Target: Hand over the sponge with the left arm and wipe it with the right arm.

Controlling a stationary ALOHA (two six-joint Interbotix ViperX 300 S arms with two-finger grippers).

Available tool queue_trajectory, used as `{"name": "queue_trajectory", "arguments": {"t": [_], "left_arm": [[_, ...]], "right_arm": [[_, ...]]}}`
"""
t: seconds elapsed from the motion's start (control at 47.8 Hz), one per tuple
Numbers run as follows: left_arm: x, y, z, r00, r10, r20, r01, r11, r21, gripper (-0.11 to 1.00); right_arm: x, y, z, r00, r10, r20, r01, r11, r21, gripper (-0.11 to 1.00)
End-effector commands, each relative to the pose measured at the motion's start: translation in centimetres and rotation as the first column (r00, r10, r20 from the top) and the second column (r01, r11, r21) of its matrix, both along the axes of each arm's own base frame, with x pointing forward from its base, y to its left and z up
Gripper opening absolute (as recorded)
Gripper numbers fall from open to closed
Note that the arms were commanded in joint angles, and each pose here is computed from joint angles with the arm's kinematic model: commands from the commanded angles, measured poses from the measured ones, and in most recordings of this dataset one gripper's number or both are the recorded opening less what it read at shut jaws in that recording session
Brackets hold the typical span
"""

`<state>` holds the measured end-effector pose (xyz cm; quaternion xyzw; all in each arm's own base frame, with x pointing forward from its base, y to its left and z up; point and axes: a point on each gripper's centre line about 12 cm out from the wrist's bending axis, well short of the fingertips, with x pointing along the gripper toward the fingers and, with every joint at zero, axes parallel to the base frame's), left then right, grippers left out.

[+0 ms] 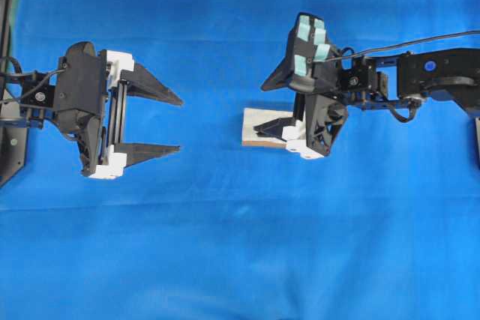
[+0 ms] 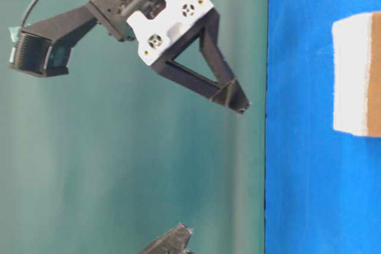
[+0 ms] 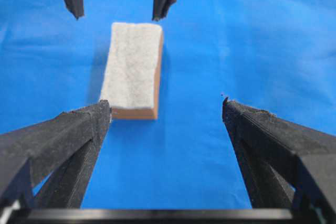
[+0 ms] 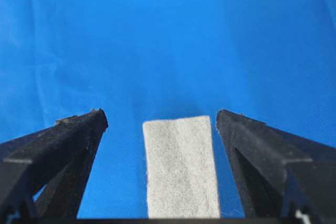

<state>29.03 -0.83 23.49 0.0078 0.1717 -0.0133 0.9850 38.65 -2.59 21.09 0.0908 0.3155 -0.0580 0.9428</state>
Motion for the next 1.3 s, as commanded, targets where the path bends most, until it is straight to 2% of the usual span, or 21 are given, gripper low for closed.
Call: {"name": "queue_trajectory", "arguments": {"t": [0.0,0.167,0.335,0.648,0.878,1.108,1.275], "left_arm": [[0.1,0.0,0.6,1.000,-0.001,0.021,0.001,1.000,0.000,0.92],[0.1,-0.1,0.8,1.000,-0.003,0.028,0.003,1.000,0.001,0.92],[-0.8,0.0,1.6,0.998,0.000,0.057,0.001,1.000,-0.005,0.92],[-4.7,0.1,5.0,0.982,0.001,0.187,0.002,1.000,-0.014,0.92],[-8.1,0.1,6.6,0.980,-0.004,0.201,0.007,1.000,-0.015,0.92],[-10.8,0.2,6.2,0.988,-0.014,0.152,0.014,1.000,0.001,0.92],[-12.9,0.2,5.4,0.988,-0.015,0.155,0.016,1.000,-0.002,0.92]], "right_arm": [[-0.1,0.1,1.4,0.999,0.003,0.040,-0.003,1.000,-0.005,0.76],[-0.4,0.4,1.7,0.999,0.011,0.043,-0.011,1.000,-0.006,0.76],[-2.5,0.6,3.8,0.997,0.016,0.070,-0.016,1.000,-0.010,0.76],[-9.0,0.9,7.5,0.985,0.017,0.170,-0.014,1.000,-0.020,0.76],[-14.7,1.3,9.6,0.967,0.019,0.255,-0.013,1.000,-0.027,0.76],[-19.3,1.4,8.9,0.947,0.028,0.319,-0.011,0.999,-0.053,0.76],[-21.4,1.5,6.7,0.953,0.024,0.301,-0.010,0.999,-0.051,0.76]]}}
